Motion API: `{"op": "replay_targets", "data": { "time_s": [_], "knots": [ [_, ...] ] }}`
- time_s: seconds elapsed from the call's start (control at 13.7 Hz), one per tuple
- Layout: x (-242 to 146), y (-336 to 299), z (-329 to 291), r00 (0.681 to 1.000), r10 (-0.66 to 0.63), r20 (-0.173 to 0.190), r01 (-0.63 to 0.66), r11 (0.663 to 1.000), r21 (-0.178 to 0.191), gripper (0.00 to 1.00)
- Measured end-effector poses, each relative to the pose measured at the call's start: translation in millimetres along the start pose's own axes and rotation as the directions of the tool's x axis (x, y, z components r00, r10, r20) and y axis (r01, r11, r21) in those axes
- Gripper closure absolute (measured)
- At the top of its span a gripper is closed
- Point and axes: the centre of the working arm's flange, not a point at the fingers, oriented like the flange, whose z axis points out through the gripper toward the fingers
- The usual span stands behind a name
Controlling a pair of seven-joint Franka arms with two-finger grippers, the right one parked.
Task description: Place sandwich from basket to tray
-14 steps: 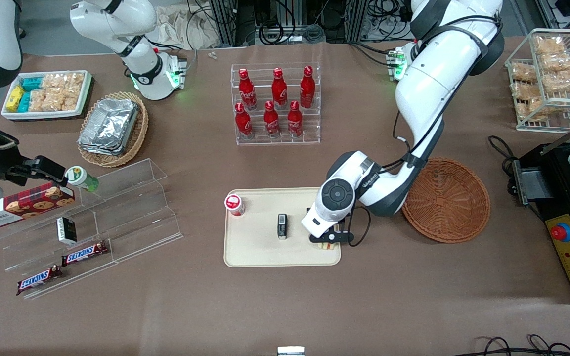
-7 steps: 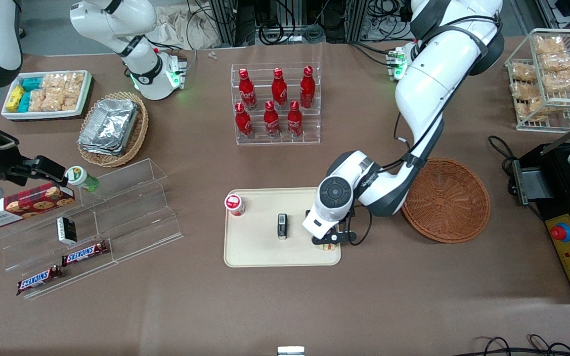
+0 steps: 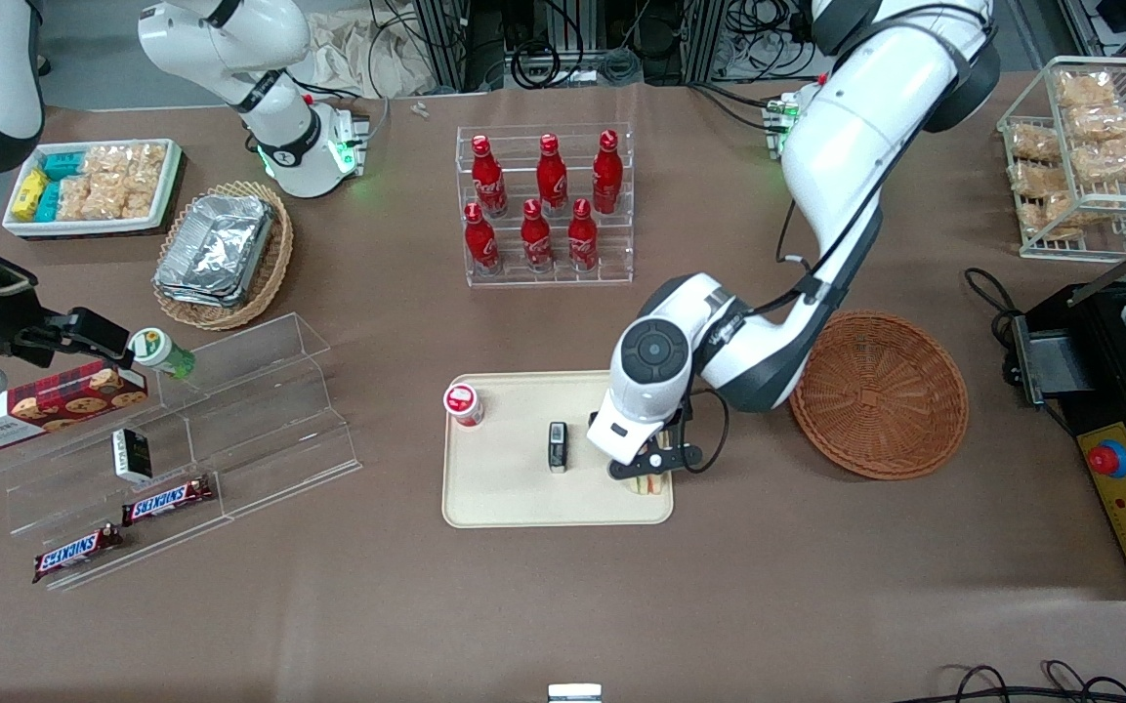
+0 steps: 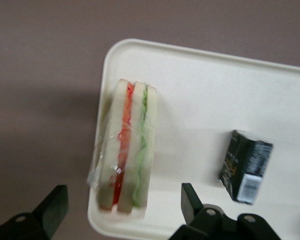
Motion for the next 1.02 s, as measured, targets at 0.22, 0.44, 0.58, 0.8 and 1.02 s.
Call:
{"op": "replay_targets", "data": {
  "time_s": [0.22,0.44,0.58,0.8,1.02],
  "knots": [
    [10.7,-23.9,-68.8,0.999,-0.047,-0.023,0.047,0.999,-0.007,0.00],
    [26.0,-75.2,-128.7,0.998,-0.046,0.049,0.046,0.999,-0.014,0.00],
    [37.5,-114.5,-163.0,0.996,-0.026,0.085,0.029,0.999,-0.035,0.00],
    [49.2,-173.1,-194.6,0.993,0.026,0.118,-0.024,0.999,-0.022,0.00],
    [49.6,-226.7,-228.4,0.985,0.085,0.149,-0.081,0.996,-0.033,0.00]
  ]
}}
